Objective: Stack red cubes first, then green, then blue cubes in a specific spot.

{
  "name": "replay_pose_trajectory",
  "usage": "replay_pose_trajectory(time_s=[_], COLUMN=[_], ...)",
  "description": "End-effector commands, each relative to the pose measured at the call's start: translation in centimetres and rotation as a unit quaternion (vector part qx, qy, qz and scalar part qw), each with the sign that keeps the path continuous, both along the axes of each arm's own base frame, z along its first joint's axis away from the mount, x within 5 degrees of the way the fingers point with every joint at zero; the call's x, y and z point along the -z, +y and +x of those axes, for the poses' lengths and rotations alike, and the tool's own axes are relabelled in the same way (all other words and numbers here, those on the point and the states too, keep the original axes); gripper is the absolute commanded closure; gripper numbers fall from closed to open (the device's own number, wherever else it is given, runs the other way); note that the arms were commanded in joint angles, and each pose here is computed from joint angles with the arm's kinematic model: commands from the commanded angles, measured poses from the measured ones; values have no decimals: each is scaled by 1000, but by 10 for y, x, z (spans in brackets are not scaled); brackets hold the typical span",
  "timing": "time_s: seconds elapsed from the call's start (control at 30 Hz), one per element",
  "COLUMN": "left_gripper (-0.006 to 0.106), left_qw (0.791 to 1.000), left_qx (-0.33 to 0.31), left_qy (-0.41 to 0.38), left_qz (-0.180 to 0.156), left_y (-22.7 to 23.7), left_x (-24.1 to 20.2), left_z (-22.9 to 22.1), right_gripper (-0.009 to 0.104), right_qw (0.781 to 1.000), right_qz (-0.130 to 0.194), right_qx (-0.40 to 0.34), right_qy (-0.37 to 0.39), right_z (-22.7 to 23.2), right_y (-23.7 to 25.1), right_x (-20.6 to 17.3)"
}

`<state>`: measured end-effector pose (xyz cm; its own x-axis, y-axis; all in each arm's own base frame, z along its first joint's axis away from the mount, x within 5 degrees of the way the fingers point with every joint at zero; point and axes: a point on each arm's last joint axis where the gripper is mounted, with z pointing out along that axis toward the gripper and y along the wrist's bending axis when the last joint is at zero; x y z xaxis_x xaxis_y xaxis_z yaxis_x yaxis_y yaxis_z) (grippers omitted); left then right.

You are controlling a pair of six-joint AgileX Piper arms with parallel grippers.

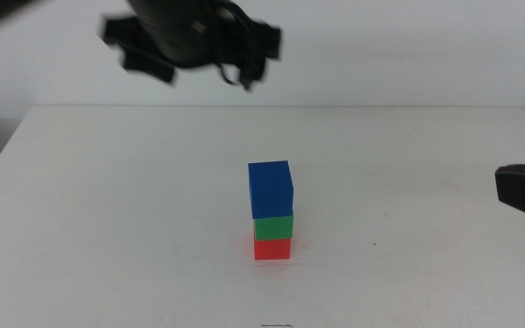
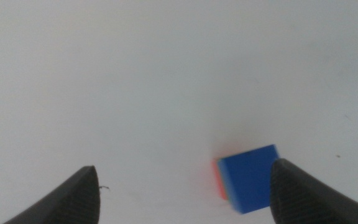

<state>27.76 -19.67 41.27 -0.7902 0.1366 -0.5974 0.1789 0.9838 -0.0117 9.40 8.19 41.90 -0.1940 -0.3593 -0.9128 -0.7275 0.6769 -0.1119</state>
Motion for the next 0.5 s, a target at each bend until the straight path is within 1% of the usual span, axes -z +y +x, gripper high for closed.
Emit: replay_pose_trajectory(time_s=[0.0,0.1,0.27,0.37,0.47], left_gripper=[7,7,7,7,7], left_qw=[999,998,995,991,984], left_qx=[6,17,-2,-20,-38], left_qy=[-40,-59,-91,-130,-172], left_qz=[23,30,35,22,18], left_y=[29,49,99,132,160], left_x=[-36,-50,-59,-59,-56], left_z=[-22,-29,-50,-68,-88], right_gripper=[1,1,1,1,1], right_qw=[999,999,999,999,999], right_qz=[30,30,30,30,30], right_qx=[9,9,9,9,9], right_qy=[-39,-39,-39,-39,-39], right_z=[1,1,1,1,1], right_y=[-2,-2,-2,-2,-2], right_x=[-14,-14,-14,-14,-14])
